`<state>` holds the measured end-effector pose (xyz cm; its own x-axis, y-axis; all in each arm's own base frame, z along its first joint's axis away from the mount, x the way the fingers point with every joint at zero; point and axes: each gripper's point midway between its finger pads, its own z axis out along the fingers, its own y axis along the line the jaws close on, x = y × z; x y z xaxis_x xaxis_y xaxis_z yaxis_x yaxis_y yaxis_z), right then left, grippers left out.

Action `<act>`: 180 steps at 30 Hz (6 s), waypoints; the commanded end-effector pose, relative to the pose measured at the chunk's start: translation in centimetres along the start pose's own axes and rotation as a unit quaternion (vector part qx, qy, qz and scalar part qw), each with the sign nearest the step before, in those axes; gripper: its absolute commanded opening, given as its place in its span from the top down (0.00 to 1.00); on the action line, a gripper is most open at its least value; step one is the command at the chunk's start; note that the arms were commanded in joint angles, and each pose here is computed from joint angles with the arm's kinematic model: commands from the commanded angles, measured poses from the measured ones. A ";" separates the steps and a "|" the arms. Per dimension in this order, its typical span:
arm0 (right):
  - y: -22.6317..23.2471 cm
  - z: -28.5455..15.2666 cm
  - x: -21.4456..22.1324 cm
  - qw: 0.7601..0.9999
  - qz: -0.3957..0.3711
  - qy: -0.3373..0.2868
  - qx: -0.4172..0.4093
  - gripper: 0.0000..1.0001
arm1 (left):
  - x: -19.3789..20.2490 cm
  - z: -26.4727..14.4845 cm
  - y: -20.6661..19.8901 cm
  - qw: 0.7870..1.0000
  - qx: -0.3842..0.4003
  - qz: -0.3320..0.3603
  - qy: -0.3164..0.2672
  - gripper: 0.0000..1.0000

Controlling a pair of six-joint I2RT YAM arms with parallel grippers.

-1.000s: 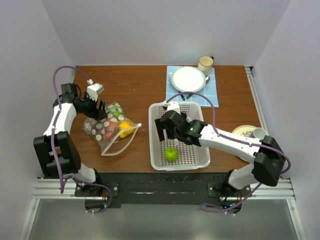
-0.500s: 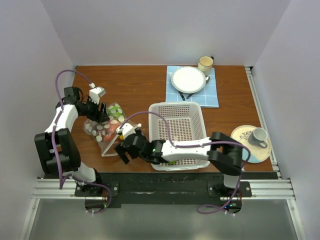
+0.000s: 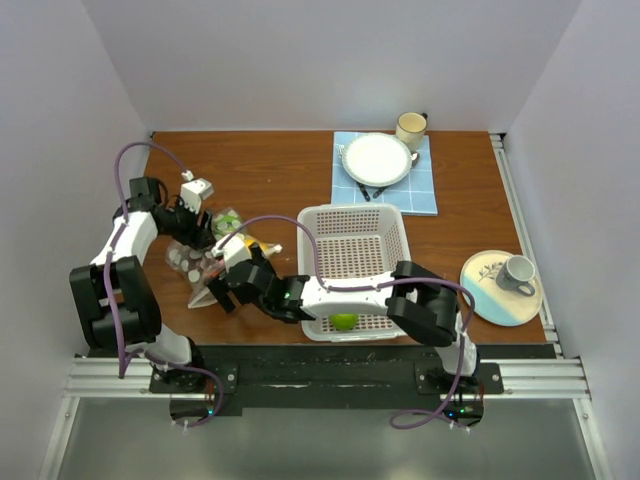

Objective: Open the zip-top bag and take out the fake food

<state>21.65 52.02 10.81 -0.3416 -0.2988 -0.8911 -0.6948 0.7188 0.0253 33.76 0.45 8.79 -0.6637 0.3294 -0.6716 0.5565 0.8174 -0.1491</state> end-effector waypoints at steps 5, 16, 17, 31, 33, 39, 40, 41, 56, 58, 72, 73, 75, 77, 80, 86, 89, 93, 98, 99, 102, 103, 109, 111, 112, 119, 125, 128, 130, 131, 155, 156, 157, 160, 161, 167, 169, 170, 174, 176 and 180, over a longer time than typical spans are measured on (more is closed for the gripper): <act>1.1 -2.6 -3.5 0.999 0.028 -0.026 -0.032 0.01 | 2.2 0.8 -0.2 1.000 0.003 0.006 0.024 0.37; 2.5 -8.7 -2.8 0.995 0.044 0.013 -0.092 0.04 | 2.2 0.9 0.1 1.000 -0.001 0.005 0.025 0.37; 2.6 -9.0 -2.7 0.994 0.048 0.011 -0.095 0.05 | 2.2 0.9 0.1 1.000 -0.002 0.003 0.025 0.37; 2.8 -4.7 -0.8 0.998 0.022 -0.010 -0.052 0.32 | 1.6 0.5 0.0 1.000 -0.002 0.002 0.020 0.38; 2.5 -3.5 -1.0 0.999 0.016 -0.020 -0.041 0.32 | 1.9 0.6 0.0 1.000 -0.002 0.002 0.025 0.38; 1.5 -1.2 -3.3 0.998 0.016 -0.047 -0.024 0.28 | 2.4 0.6 0.1 0.999 -0.008 0.008 0.032 0.38; 1.6 -1.1 -3.5 0.998 0.017 -0.046 -0.032 0.28 | 2.5 0.6 0.2 0.999 -0.008 0.008 0.032 0.38; 1.7 -1.3 -4.0 0.998 0.015 -0.048 -0.036 0.28 | 2.6 0.6 0.2 0.999 -0.009 0.009 0.033 0.38; 2.1 -5.2 -3.7 0.996 0.013 0.005 -0.084 0.27 | 3.4 1.1 0.4 0.999 -0.011 0.013 0.042 0.38; 2.0 -5.4 -4.1 0.997 0.009 -0.001 -0.081 0.27 | 3.4 1.0 0.4 0.999 -0.012 0.014 0.042 0.38; 1.7 -0.6 -3.5 0.999 -0.012 -0.014 -0.044 0.25 | 3.1 0.5 0.1 0.999 -0.012 0.017 0.039 0.39; 1.6 -0.3 -3.7 0.999 -0.016 -0.016 -0.041 0.24 | 3.1 0.5 0.0 0.999 -0.011 0.017 0.040 0.39; 1.2 0.7 -4.4 0.999 -0.019 -0.027 -0.021 0.17 | 3.1 0.3 -0.1 0.999 -0.009 0.019 0.040 0.39; 0.8 1.4 -4.7 0.999 -0.029 -0.036 -0.011 0.17 | 3.5 0.2 -0.6 0.999 -0.001 0.019 0.045 0.39; 0.1 2.0 -6.5 0.998 -0.025 -0.060 -0.001 0.12 | 4.6 0.2 -1.5 0.998 0.011 0.026 0.058 0.38; -0.8 3.2 -7.1 0.996 -0.046 -0.070 0.017 0.01 | 7.0 0.3 -2.7 0.994 0.032 0.049 0.088 0.37; -1.1 3.8 -6.7 0.997 -0.047 -0.065 0.018 0.01 | 7.8 0.3 -3.3 0.993 0.046 0.055 0.097 0.37; -0.7 4.4 -5.5 0.998 -0.039 -0.050 0.004 0.01 | 7.7 0.4 -3.6 0.993 0.053 0.052 0.093 0.37; -0.4 5.6 -2.5 0.999 -0.033 -0.020 -0.001 0.01 | 6.4 0.4 -4.9 0.992 0.091 0.037 0.075 0.37; -0.3 5.7 -2.1 0.999 -0.028 -0.016 0.000 0.01 | 6.2 0.4 -5.2 0.992 0.096 0.036 0.074 0.37; -0.1 6.1 -1.2 1.000 -0.020 -0.008 -0.003 0.01 | 6.1 0.6 -6.5 0.989 0.121 0.031 0.074 0.37; -0.1 6.2 -1.0 1.000 -0.016 -0.008 -0.005 0.01 | 6.4 0.8 -6.9 0.989 0.126 0.029 0.077 0.37; 0.2 5.8 -1.7 1.000 -0.001 -0.024 -0.011 0.14 | 6.9 1.6 -7.4 0.988 0.123 0.026 0.091 0.38; 0.1 5.0 -2.6 0.999 0.004 -0.033 -0.015 0.21 | 6.9 1.7 -7.1 0.988 0.119 0.027 0.092 0.39; 0.1 4.5 -2.9 0.999 0.006 -0.034 -0.017 0.27 | 6.9 1.9 -6.7 0.989 0.113 0.027 0.091 0.39; -1.6 -0.3 -2.4 1.000 0.011 -0.016 -0.013 0.34 | 6.1 2.5 -3.0 0.994 0.059 0.009 0.087 0.43; -2.8 -3.7 -2.5 1.000 0.010 -0.010 -0.012 0.42 | 5.1 2.4 -1.2 0.996 0.027 0.004 0.081 0.44; -3.2 -6.4 -4.7 0.999 0.016 -0.034 -0.016 0.42 | 4.8 2.1 -1.2 0.997 0.023 0.005 0.077 0.44; -4.9 -7.9 -5.6 0.999 0.015 -0.045 0.013 0.43 | 4.9 1.9 -1.3 0.997 0.023 0.005 0.078 0.44; -6.1 -8.5 -4.8 0.999 0.007 -0.042 0.034 0.43 | 4.8 1.9 -1.4 0.997 0.025 0.006 0.078 0.44; -7.8 -10.6 -7.1 0.991 0.000 -0.082 0.103 0.01 | -1.0 -1.6 -4.6 0.997 0.074 0.003 0.016 1.00; -5.8 -10.4 -7.0 0.993 -0.008 -0.083 0.079 0.01 | -1.0 -1.6 -4.5 0.997 0.074 0.003 0.017 1.00; -4.8 -10.0 -7.1 0.994 -0.011 -0.085 0.071 0.01 | -1.0 -1.7 -4.4 0.997 0.073 0.003 0.017 1.00; -2.2 -8.5 -5.4 0.996 -0.026 -0.074 0.051 0.06 | -1.0 -1.6 -4.6 0.997 0.078 0.001 0.018 1.00; -1.3 -7.8 -4.1 0.996 -0.034 -0.065 0.044 0.13 | -0.9 -1.6 -4.5 0.997 0.077 0.000 0.018 1.00; 1.7 -6.2 -1.5 0.997 -0.042 -0.058 0.024 0.30 | -0.5 -1.2 -4.1 0.997 0.075 0.000 0.025 1.00; 2.1 -5.5 -1.4 0.997 -0.034 -0.065 0.023 0.32 | -0.4 -1.0 -4.2 0.997 0.077 -0.002 0.027 1.00; 2.3 -5.3 -1.4 0.997 -0.033 -0.067 0.023 0.33 | -0.4 -1.0 -4.1 0.997 0.076 -0.002 0.026 1.00; 3.1 -3.8 -2.3 0.996 -0.022 -0.082 0.020 0.32 | -0.3 -1.1 -4.2 0.997 0.076 -0.002 0.027 1.00; 2.7 -2.5 -2.0 0.997 -0.011 -0.078 0.025 0.25 | -0.3 -1.1 -4.2 0.997 0.074 -0.001 0.028 1.00; 2.1 -0.6 -3.0 0.996 0.019 -0.088 0.029 0.14 | 0.0 -1.2 -4.2 0.997 0.071 0.005 0.032 1.00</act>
<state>18.34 51.93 10.47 -0.2306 -0.3220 -0.9182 -0.6800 0.7283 -0.0847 30.47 -2.31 9.25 -0.7045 0.3694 -0.6060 0.6153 0.7434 -0.2621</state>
